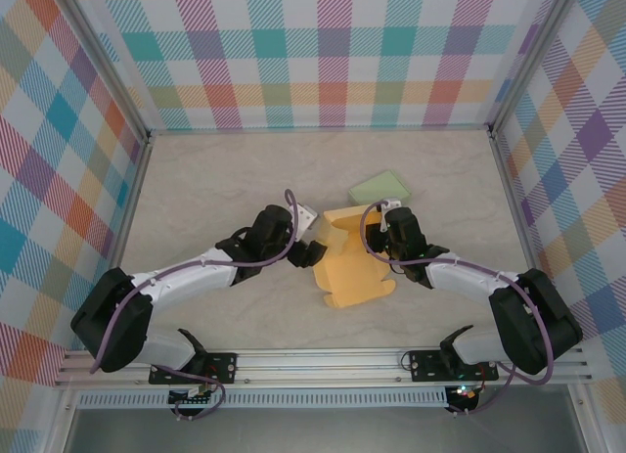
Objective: Fold the paper box
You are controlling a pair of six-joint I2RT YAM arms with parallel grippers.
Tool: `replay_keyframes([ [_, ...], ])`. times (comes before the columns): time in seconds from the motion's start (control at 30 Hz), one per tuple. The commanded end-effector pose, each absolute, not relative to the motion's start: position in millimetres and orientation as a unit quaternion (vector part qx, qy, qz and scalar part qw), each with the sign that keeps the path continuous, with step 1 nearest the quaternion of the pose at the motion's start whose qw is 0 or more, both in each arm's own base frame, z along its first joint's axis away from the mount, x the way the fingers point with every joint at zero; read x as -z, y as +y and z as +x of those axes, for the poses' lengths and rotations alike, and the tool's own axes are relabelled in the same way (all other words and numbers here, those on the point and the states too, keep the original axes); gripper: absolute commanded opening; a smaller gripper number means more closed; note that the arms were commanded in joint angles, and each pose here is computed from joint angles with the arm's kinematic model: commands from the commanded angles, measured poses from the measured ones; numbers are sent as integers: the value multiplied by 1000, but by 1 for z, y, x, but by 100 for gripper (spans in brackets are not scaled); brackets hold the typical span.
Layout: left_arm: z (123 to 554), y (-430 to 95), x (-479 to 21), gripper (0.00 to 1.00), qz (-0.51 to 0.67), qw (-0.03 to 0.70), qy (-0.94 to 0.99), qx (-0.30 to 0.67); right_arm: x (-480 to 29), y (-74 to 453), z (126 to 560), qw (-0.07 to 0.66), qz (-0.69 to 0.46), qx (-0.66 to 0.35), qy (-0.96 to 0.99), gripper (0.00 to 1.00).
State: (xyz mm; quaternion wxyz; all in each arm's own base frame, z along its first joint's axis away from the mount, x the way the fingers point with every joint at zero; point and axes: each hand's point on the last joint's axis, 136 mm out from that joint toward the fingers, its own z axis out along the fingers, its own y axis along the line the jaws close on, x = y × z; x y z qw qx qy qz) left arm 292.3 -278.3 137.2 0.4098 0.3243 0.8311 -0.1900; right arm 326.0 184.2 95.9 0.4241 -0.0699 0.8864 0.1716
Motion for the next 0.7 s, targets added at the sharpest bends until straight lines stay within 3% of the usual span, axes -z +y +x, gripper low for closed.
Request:
replay_keyframes([
  [0.0, 292, -295, -154, 80, 351, 420, 807, 220, -102, 191, 327, 433, -76, -184, 879, 0],
  [0.67, 273, -319, -143, 89, 437, 340, 793, 254, -102, 192, 327, 431, -75, -187, 880, 0],
])
